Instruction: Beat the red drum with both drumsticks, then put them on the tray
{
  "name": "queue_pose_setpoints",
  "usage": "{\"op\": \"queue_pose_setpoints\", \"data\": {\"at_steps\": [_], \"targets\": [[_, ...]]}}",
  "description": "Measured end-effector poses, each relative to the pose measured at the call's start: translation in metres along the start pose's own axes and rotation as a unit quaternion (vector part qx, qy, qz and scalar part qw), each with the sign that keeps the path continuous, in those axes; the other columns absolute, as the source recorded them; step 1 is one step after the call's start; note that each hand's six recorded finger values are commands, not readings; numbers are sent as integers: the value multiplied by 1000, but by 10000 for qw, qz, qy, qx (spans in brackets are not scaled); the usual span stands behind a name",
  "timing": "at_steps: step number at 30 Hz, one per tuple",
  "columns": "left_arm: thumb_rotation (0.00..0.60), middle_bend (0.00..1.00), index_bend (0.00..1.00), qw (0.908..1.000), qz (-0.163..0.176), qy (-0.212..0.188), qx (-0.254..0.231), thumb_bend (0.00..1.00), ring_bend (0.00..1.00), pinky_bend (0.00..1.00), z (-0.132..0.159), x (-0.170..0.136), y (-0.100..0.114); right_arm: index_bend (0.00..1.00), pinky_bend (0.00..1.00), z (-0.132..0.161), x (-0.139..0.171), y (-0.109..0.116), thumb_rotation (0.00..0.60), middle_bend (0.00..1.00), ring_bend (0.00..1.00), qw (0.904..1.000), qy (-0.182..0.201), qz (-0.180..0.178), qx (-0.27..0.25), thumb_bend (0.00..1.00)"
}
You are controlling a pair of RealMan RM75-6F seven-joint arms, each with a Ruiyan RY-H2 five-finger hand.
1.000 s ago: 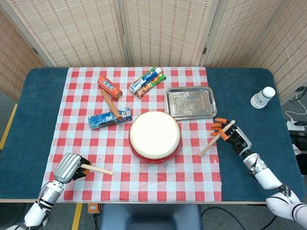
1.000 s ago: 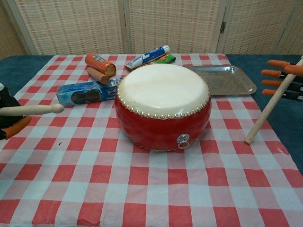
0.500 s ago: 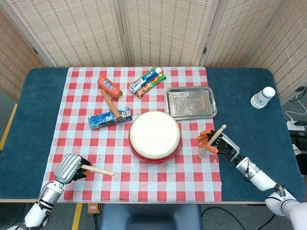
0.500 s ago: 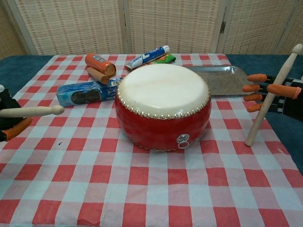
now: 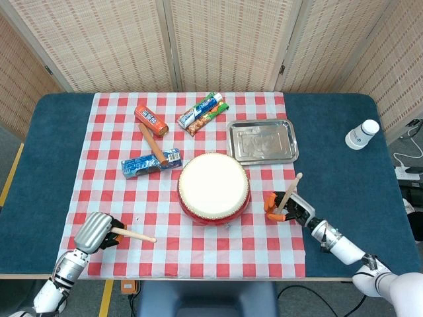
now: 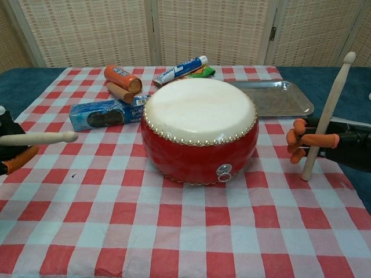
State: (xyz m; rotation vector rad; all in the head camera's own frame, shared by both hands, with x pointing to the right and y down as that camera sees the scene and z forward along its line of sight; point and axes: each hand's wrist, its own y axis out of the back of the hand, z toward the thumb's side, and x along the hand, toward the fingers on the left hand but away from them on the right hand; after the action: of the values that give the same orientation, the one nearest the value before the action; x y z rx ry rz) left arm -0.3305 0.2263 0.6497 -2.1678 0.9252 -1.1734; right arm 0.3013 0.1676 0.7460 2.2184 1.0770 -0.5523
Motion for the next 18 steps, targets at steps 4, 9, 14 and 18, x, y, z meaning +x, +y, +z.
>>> {"op": "queue_pose_setpoints", "data": {"at_steps": [4, 9, 14, 18], "targets": [[600, 1000, 1000, 10000, -6, 5, -12, 616, 1000, 1000, -1, 0, -1, 691, 524, -5, -3, -5, 600, 591, 513, 9999, -96, 24, 124, 0], [600, 1000, 1000, 10000, -27, 11, -28, 616, 1000, 1000, -2, 0, -2, 746, 533, -12, -6, -8, 600, 621, 535, 9995, -173, -16, 247, 0], [600, 1000, 1000, 10000, -30, 17, -52, 616, 1000, 1000, -4, -1, -3, 821, 545, -17, -7, -11, 600, 667, 570, 9991, -226, -65, 362, 0], [600, 1000, 1000, 10000, -27, 14, -77, 616, 999, 1000, -5, -1, -4, 927, 598, -20, -9, -14, 600, 745, 643, 9987, -226, -105, 447, 0]]}}
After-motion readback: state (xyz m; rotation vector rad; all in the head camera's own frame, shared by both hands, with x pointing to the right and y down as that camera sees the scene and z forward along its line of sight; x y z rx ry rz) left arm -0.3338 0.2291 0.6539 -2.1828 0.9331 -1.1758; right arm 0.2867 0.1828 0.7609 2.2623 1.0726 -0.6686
